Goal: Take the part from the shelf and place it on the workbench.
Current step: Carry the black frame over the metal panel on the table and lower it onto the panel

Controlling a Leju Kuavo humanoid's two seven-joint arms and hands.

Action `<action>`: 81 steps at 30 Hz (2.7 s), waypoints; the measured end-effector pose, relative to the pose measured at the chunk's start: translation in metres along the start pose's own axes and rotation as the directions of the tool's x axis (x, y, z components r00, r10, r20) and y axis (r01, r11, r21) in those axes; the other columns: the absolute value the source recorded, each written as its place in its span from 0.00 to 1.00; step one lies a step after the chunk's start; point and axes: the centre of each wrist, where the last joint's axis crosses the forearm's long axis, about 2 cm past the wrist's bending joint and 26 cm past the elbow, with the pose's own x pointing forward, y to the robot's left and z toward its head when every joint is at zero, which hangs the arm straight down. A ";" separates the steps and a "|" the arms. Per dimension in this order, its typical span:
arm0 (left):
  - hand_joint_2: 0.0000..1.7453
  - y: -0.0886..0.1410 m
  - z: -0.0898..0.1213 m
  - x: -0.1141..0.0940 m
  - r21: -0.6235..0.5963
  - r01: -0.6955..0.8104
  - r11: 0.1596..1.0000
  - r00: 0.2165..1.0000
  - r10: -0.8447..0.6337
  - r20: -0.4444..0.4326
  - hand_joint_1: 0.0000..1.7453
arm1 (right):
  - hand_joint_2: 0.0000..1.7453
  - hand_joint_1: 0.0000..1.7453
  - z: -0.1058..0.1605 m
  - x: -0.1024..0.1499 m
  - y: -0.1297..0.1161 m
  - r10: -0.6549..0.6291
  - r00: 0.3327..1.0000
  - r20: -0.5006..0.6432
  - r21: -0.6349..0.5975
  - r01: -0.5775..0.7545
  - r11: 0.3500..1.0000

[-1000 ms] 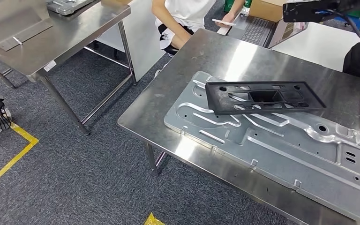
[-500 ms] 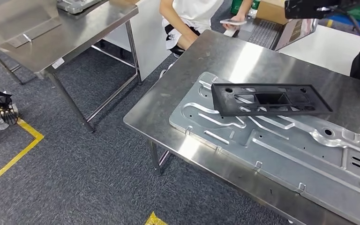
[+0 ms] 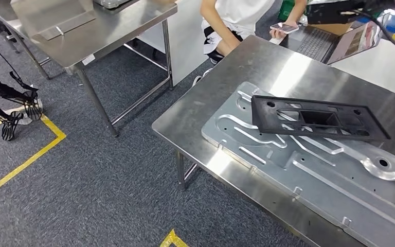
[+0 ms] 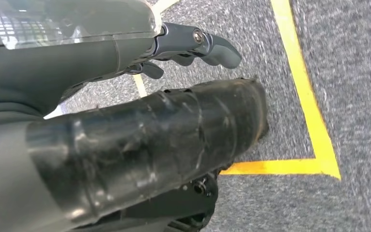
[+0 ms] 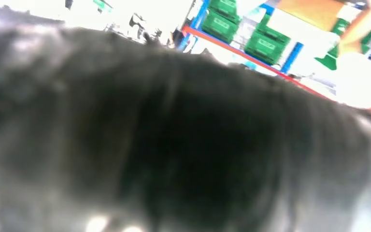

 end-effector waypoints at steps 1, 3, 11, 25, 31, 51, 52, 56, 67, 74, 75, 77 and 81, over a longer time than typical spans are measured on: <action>0.00 0.000 0.000 0.000 0.000 0.000 1.000 1.000 0.000 -0.001 0.00 | 0.00 0.00 0.000 0.001 0.000 0.001 1.000 0.001 0.000 -0.001 1.000; 0.00 0.000 0.000 0.000 0.000 -0.001 1.000 1.000 0.001 -0.001 0.00 | 0.00 0.00 0.000 0.002 -0.001 0.003 1.000 0.001 -0.001 -0.003 1.000; 0.00 -0.003 0.000 0.000 -0.010 -0.002 1.000 1.000 0.002 0.008 0.00 | 0.00 0.00 -0.001 0.001 0.006 0.014 1.000 -0.001 0.019 -0.014 1.000; 0.00 -0.005 0.001 -0.001 -0.013 -0.010 1.000 1.000 0.010 0.007 0.00 | 0.00 0.00 0.001 0.010 -0.002 0.032 0.999 0.034 -0.010 -0.032 0.999; 0.00 -0.004 -0.001 0.005 -0.010 -0.015 1.000 0.999 0.015 0.034 0.00 | 0.00 0.00 0.001 0.011 0.001 0.019 0.999 0.050 -0.029 -0.017 0.999; 0.00 0.009 -0.002 0.003 0.027 -0.029 0.999 0.999 0.028 0.038 0.00 | 0.00 0.00 0.000 -0.011 0.055 -0.024 0.999 0.038 0.001 0.024 1.000; 0.00 0.009 -0.002 0.003 0.025 -0.030 0.999 0.999 0.029 0.039 0.00 | 0.00 0.00 0.000 -0.011 0.057 -0.025 0.999 0.038 0.003 0.025 1.000; 0.00 0.009 -0.002 0.003 0.025 -0.029 0.999 0.999 0.028 0.044 0.00 | 0.00 0.00 0.001 -0.014 0.065 -0.029 0.999 0.037 0.015 0.028 0.999; 0.00 0.010 -0.002 0.003 0.033 -0.018 0.999 0.999 0.017 0.045 0.00 | 0.00 0.00 0.008 -0.037 0.097 -0.057 0.998 0.016 0.034 0.056 0.998; 0.00 0.014 -0.001 -0.002 0.041 -0.021 0.999 0.999 0.019 0.042 0.00 | 0.00 0.00 0.017 -0.048 0.135 -0.085 0.996 0.011 0.048 0.085 0.995; 0.00 0.015 -0.001 -0.002 0.043 -0.023 0.999 0.999 0.021 0.041 0.00 | 0.00 0.00 0.019 -0.049 0.138 -0.090 0.996 0.012 0.044 0.090 0.995; 0.00 0.018 -0.001 -0.004 0.049 -0.024 0.998 0.999 0.022 0.037 0.00 | 0.00 0.00 0.023 -0.051 0.144 -0.096 0.995 0.015 0.043 0.095 0.995; 0.00 0.024 -0.001 -0.008 0.063 -0.027 0.998 0.999 0.025 0.033 0.00 | 0.00 0.00 0.029 -0.053 0.154 -0.109 0.994 0.024 0.038 0.108 0.993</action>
